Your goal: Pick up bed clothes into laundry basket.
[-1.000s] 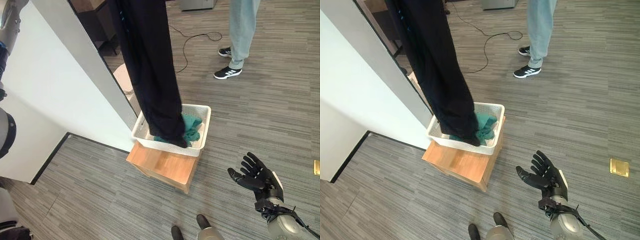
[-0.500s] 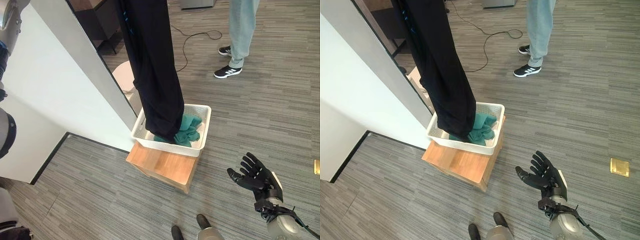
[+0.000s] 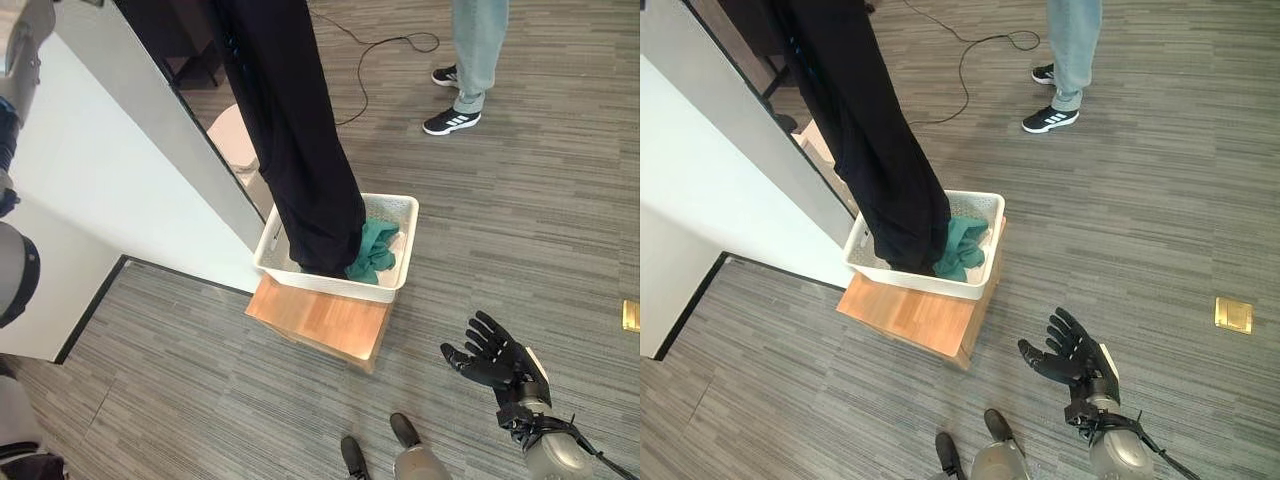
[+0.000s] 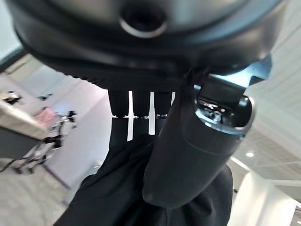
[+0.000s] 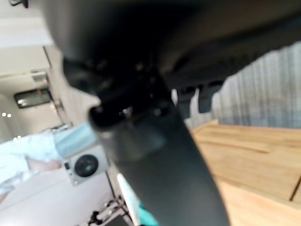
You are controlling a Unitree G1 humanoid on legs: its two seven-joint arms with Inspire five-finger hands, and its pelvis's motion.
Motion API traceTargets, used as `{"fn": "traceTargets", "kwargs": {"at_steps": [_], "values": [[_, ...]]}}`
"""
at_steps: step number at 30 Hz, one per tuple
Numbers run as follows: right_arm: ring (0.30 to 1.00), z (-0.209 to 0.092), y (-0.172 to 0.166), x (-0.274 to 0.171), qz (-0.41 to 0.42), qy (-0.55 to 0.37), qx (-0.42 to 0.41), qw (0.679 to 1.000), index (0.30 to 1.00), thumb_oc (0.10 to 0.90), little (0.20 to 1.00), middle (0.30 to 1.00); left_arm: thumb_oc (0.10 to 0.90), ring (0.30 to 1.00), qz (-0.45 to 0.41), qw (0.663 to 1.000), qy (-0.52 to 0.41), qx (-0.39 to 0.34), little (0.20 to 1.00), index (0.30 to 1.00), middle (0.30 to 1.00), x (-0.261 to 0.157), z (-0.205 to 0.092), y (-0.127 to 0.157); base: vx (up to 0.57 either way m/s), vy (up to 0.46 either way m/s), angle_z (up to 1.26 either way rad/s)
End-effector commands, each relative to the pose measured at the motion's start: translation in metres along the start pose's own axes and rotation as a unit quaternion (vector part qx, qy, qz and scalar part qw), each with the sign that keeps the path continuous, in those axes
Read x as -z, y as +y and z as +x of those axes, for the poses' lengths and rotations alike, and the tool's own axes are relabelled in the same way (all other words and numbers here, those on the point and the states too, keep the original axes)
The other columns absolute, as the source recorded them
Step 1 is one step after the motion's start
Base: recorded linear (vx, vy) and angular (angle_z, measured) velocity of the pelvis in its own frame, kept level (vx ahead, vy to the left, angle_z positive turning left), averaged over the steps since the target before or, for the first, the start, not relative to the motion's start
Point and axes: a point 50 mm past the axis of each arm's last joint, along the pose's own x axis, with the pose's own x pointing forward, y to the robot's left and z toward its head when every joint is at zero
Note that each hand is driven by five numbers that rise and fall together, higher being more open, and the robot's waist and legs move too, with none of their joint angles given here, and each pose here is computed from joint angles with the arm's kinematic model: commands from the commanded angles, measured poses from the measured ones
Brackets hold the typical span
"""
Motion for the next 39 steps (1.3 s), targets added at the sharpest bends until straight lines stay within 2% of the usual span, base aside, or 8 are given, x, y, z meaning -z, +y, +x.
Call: {"fn": "traceTargets", "kwargs": {"at_steps": [1,6,9,17,31,34,39], "values": [[0.900,0.003,0.005,-0.049,-0.038,-0.110,-0.032,0.993,0.900,0.800,0.900,0.900,0.400,0.300,-0.003,0.993,-0.023,-0.114,0.300,0.300,0.300,-0.008,-0.010,0.058,-0.06,0.000,-0.01],[0.900,0.005,0.009,-0.047,-0.036,-0.110,-0.035,0.993,0.900,0.800,0.900,0.900,0.400,0.300,-0.002,0.998,-0.025,-0.064,0.300,0.300,0.300,0.004,-0.011,0.031,-0.05,0.003,0.00],[0.900,0.006,0.010,-0.045,-0.034,-0.110,-0.030,0.993,0.900,0.800,0.900,0.900,0.400,0.300,-0.009,0.999,-0.033,-0.005,0.300,0.300,0.300,0.013,-0.014,-0.001,-0.06,-0.007,0.01],[0.900,0.008,0.012,-0.046,-0.037,-0.120,-0.021,0.992,0.900,0.800,0.900,0.900,0.400,0.300,-0.008,0.995,-0.024,0.101,0.300,0.300,0.300,0.039,-0.032,-0.054,-0.05,0.000,0.06],[0.900,0.009,0.017,-0.049,-0.046,-0.127,-0.029,0.990,0.900,0.800,0.900,0.900,0.400,0.300,0.019,0.985,0.030,0.167,0.300,0.300,0.300,0.073,-0.046,-0.094,-0.03,0.007,0.01],[0.900,0.008,0.020,-0.052,-0.052,-0.131,-0.039,0.989,0.900,0.800,0.900,0.900,0.400,0.300,0.005,0.977,0.035,0.208,0.300,0.300,0.300,0.075,-0.049,-0.135,0.02,0.038,-0.04],[0.900,0.006,0.026,-0.055,-0.051,-0.139,-0.054,0.988,0.900,0.800,0.900,0.900,0.400,0.300,0.001,0.972,0.039,0.231,0.300,0.300,0.300,0.075,-0.052,-0.160,0.04,0.034,-0.10]]}}
